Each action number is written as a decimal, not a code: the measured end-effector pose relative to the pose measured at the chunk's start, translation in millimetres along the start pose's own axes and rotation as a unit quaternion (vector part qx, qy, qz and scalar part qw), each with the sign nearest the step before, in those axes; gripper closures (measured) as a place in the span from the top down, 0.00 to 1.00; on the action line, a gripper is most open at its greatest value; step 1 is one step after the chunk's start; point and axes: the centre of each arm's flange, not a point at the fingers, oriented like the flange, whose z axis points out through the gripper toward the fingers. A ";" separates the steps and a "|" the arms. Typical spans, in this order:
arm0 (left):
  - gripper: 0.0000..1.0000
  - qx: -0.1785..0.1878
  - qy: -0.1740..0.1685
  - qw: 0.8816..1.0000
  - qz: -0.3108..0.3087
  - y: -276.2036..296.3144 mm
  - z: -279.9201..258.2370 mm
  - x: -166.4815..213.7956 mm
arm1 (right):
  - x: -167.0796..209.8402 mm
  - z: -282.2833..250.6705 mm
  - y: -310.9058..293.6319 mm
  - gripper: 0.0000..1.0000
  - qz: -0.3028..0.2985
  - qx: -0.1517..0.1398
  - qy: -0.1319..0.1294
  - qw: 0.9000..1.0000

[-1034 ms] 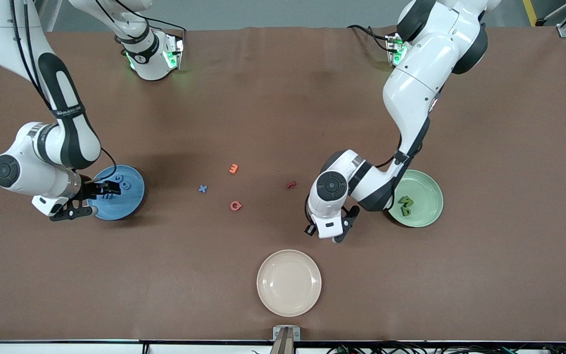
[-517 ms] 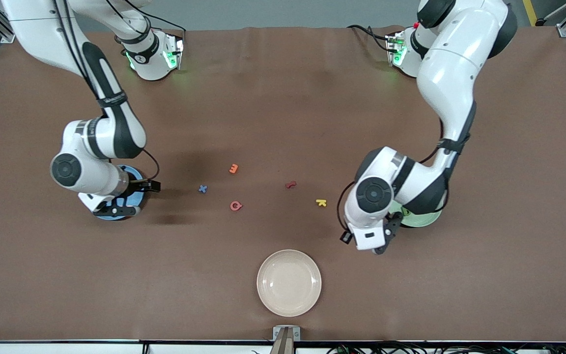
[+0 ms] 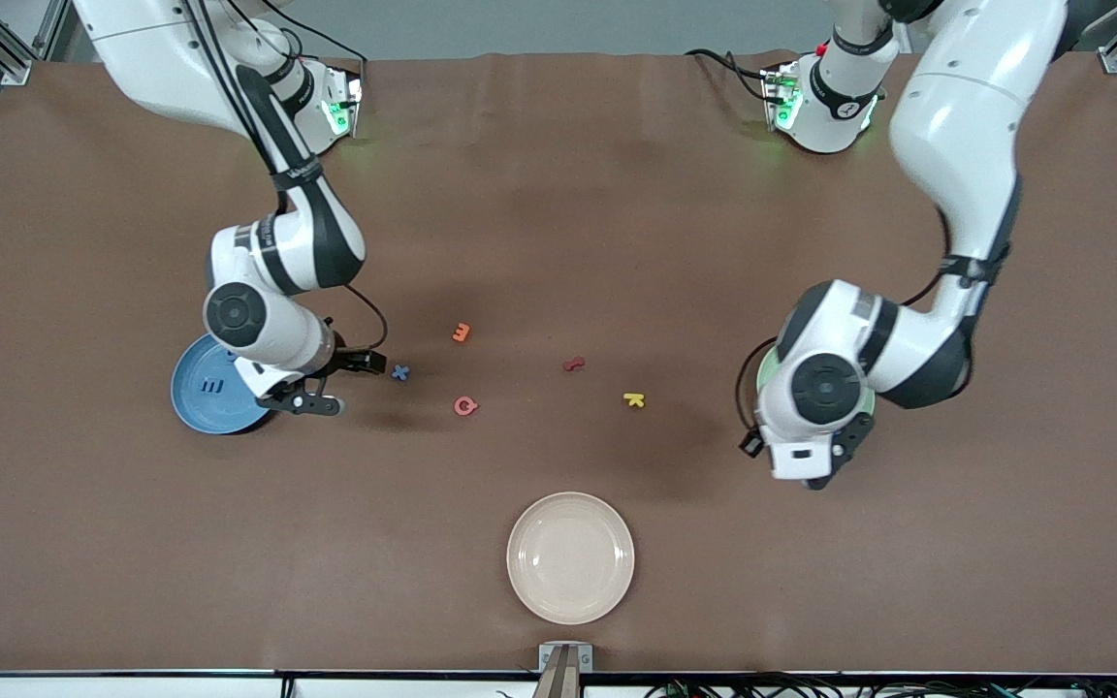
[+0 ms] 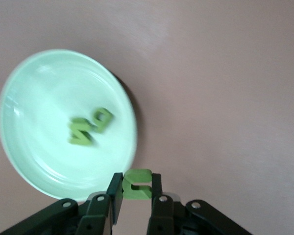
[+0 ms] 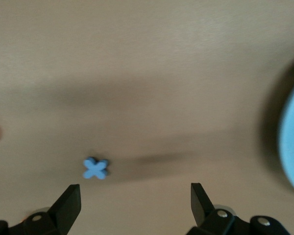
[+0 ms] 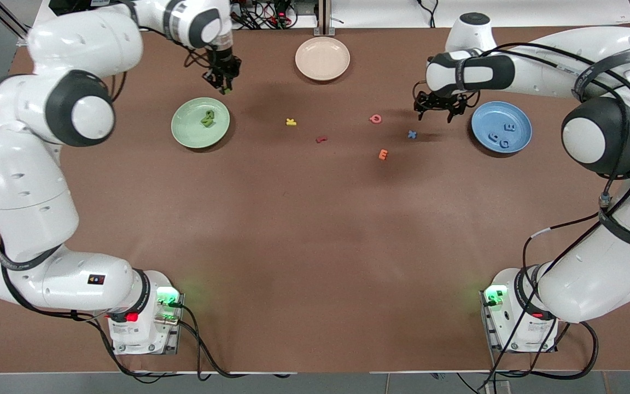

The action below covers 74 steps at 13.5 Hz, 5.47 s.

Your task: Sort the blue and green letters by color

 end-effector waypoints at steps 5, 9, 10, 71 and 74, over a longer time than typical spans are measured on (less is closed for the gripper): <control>0.27 -0.018 -0.037 0.999 0.019 -52.6 21.5 24.2 | -5.4 25.4 -24.6 0.99 0.006 0.001 0.016 1.000; 0.27 -0.020 -0.021 0.999 0.037 -66.8 61.4 17.7 | -5.8 39.9 -31.8 0.97 0.002 0.002 0.026 1.000; 0.27 -0.021 -0.020 0.999 0.037 -69.1 64.2 19.3 | -6.5 43.1 -33.2 0.93 0.003 0.002 0.025 1.000; 1.00 -0.072 0.035 0.924 0.374 -248.6 -317.8 45.4 | 84.8 14.4 233.9 0.77 -0.143 -0.004 0.021 0.989; 1.00 -0.072 0.036 0.919 0.385 -242.8 -319.0 34.3 | 79.6 -30.9 232.1 0.94 -0.144 0.004 0.006 0.990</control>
